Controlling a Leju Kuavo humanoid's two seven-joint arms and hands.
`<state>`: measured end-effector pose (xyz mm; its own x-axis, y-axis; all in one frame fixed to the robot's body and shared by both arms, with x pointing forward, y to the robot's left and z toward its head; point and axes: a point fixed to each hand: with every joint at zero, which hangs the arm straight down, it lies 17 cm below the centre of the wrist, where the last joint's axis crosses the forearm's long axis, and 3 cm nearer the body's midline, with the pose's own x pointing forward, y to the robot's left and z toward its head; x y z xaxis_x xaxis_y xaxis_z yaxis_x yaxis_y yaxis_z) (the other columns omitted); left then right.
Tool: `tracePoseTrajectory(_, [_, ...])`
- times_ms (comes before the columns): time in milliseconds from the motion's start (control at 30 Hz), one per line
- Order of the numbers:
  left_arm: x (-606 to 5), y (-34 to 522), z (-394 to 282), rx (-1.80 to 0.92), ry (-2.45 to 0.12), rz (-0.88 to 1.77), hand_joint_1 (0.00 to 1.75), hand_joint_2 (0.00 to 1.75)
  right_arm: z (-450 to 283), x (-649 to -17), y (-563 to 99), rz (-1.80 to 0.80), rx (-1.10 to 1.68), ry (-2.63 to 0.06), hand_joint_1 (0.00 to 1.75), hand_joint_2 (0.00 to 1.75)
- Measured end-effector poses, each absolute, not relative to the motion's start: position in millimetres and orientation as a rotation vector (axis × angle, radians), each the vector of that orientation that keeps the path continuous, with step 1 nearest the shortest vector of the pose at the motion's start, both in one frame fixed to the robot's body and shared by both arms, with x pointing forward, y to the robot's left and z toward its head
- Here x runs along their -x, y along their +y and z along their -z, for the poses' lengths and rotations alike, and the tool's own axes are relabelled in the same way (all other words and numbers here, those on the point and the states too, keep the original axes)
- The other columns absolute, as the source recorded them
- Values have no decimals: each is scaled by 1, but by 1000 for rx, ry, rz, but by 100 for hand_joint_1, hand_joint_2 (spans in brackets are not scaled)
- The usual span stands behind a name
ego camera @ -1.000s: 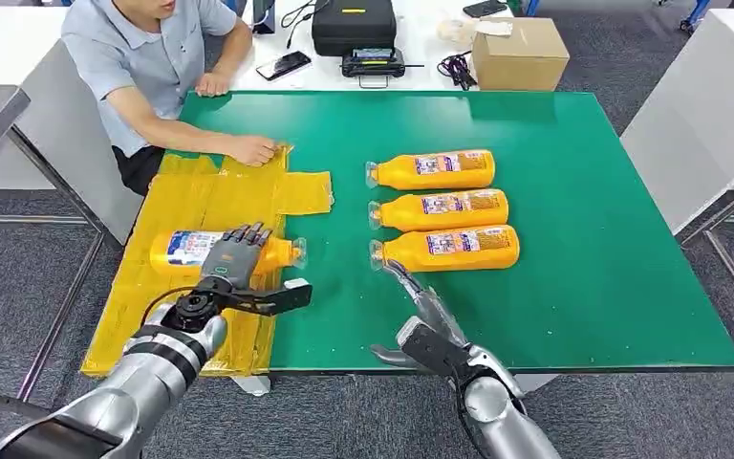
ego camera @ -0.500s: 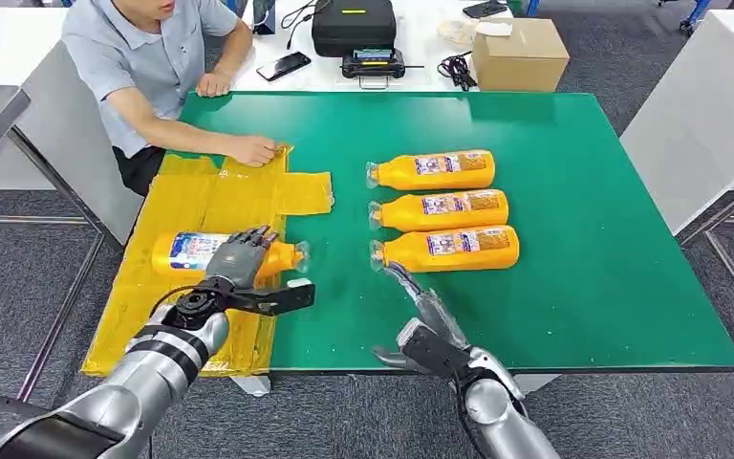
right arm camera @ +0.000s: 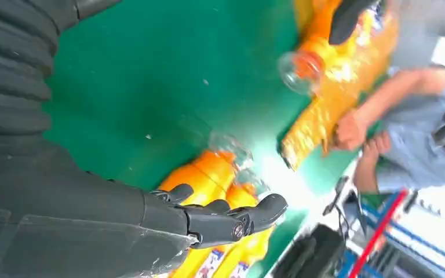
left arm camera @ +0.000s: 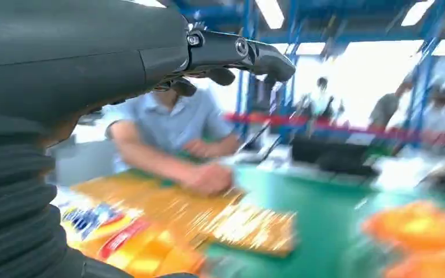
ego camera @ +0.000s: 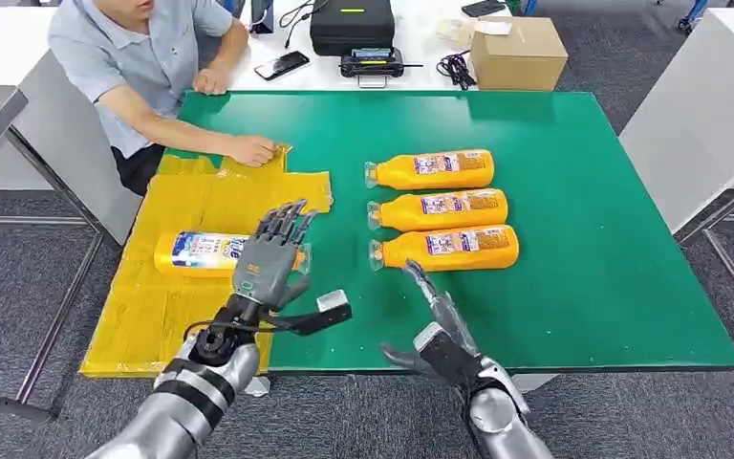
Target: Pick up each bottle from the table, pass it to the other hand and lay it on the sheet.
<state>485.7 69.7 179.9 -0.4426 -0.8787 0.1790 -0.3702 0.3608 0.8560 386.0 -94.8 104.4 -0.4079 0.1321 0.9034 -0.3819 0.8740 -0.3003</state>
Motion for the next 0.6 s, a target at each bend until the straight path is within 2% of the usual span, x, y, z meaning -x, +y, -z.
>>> tracePoseTrajectory(200, [-465, 72, -221, -1132, -2102, 924, 0, 175, -108, -385, -93, -528, -206, -1921, 0, 175])
tracePoseTrajectory(300, [-455, 75, -236, -1046, -2183, 813, 0, 175, -111, -384, -96, -493, -189, -1938, 0, 175])
tracePoseTrajectory(367, [-446, 82, -245, -861, -2250, 597, 0, 175, -119, -385, -104, -406, -198, -1946, 0, 175])
tracePoseTrajectory(433, [-441, 104, -248, -643, -2246, 272, 0, 175, -126, -388, -113, -303, -236, -1927, 0, 175])
tracePoseTrajectory(533, [-438, 116, -242, -454, -2180, 25, 0, 175, -128, -392, -123, -347, -151, -1933, 0, 175])
tracePoseTrajectory(567, [-436, 113, -242, -429, -2179, 8, 0, 175, -129, -392, -125, -355, -135, -1937, 0, 0])
tracePoseTrajectory(600, [-433, 109, -243, -405, -2182, -1, 0, 175, -130, -393, -127, -362, -124, -1940, 0, 0])
